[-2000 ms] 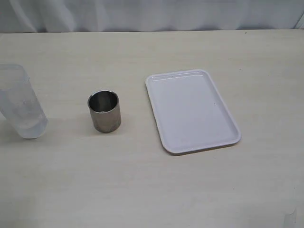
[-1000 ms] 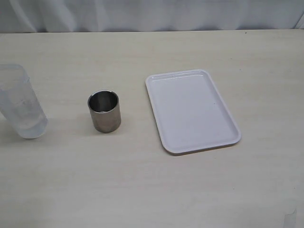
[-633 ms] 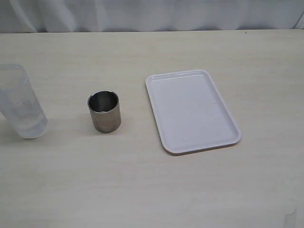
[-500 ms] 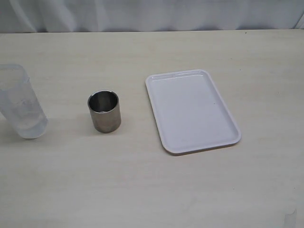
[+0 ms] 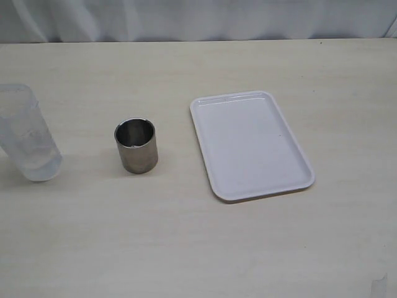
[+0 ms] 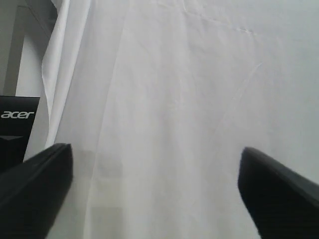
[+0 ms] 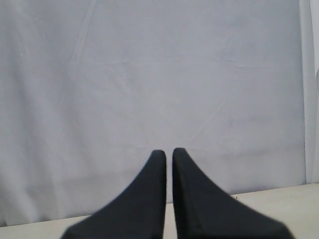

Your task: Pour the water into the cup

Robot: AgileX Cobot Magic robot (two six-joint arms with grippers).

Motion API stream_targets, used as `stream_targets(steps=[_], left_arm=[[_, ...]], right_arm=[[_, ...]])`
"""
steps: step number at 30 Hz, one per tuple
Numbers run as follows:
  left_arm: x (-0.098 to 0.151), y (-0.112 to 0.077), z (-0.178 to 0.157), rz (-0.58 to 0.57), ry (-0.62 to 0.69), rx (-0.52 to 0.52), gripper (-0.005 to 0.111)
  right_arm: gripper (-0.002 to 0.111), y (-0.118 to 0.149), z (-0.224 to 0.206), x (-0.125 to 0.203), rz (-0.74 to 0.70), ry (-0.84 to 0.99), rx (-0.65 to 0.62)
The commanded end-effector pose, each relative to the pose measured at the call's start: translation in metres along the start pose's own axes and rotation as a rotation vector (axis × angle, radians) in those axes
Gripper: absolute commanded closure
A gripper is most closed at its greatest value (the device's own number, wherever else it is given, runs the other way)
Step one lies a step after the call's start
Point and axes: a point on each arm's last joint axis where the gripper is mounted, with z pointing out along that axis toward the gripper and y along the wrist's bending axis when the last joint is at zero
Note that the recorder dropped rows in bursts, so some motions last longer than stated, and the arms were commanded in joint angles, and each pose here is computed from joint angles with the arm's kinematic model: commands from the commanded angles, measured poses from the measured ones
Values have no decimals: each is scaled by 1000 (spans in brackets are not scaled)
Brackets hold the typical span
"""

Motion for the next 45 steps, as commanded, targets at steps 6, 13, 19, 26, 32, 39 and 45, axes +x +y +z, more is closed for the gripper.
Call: stream_targets(steps=[6,13,19,26,32,39,45], left_arm=[[0,0,0,-19,-7,-5,14],[18,1,16,-7,148,-4,14],[46,1,39,-11,310,1,14],[79,1,52,-11,463,17,14],[103,-1,58,-17,539,42,14],[120,-1,60,-11,592,48,14],[127,-1,60,-17,609,50,14]], right_arm=[[104,0,-1,0,7,-6,4],[104,-1,-1,3,7,28,6],[104,-1,-1,5,8,41,6],[104,-1,-1,5,8,43,6],[104,-1,-1,5,8,43,6],[104,-1,-1,5,8,43,6],[104,-1,-1,5,8,43,6]])
